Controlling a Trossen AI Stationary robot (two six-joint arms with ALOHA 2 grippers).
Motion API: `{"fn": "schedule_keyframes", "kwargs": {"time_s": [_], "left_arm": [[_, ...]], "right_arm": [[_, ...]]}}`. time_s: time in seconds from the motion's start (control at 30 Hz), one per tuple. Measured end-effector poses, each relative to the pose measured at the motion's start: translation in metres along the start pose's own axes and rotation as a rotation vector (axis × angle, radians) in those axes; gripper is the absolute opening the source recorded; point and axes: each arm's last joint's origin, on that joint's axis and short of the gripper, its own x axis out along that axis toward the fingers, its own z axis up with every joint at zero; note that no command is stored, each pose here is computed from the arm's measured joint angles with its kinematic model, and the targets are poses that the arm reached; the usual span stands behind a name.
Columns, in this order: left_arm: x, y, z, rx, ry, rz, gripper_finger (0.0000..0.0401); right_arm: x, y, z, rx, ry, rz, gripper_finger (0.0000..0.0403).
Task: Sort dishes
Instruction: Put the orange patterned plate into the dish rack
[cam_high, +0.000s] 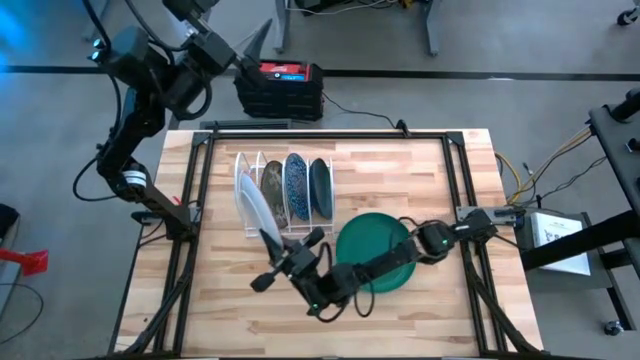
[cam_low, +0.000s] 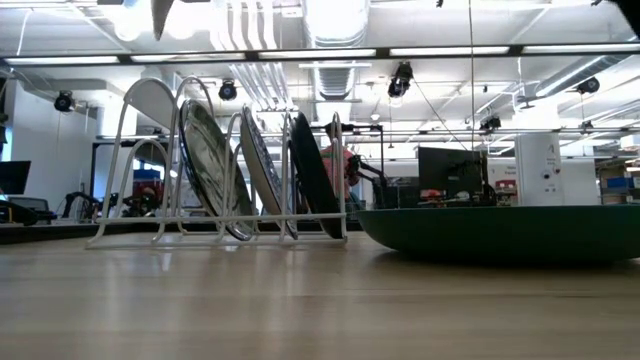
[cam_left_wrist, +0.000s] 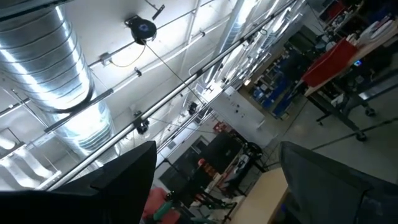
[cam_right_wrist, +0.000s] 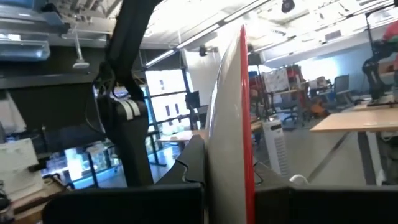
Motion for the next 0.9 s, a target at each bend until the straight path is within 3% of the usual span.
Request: {"fn": "schedule_keyframes", "kwargs": {"time_s": [0.33,0.9], "left_arm": [[0.001,-0.003,-0.001,-0.015,0.005,-0.009,0.0327],[0.002,-0.009,-0.003,-0.032,0.027,-0.048,0.0327]], "right_arm": [[0.014,0.004,-0.031,0.001,-0.014,-0.043,0.0007],[0.029,0.0,-0.042,-0.024,0.029,-0.083,0.0007]]}}
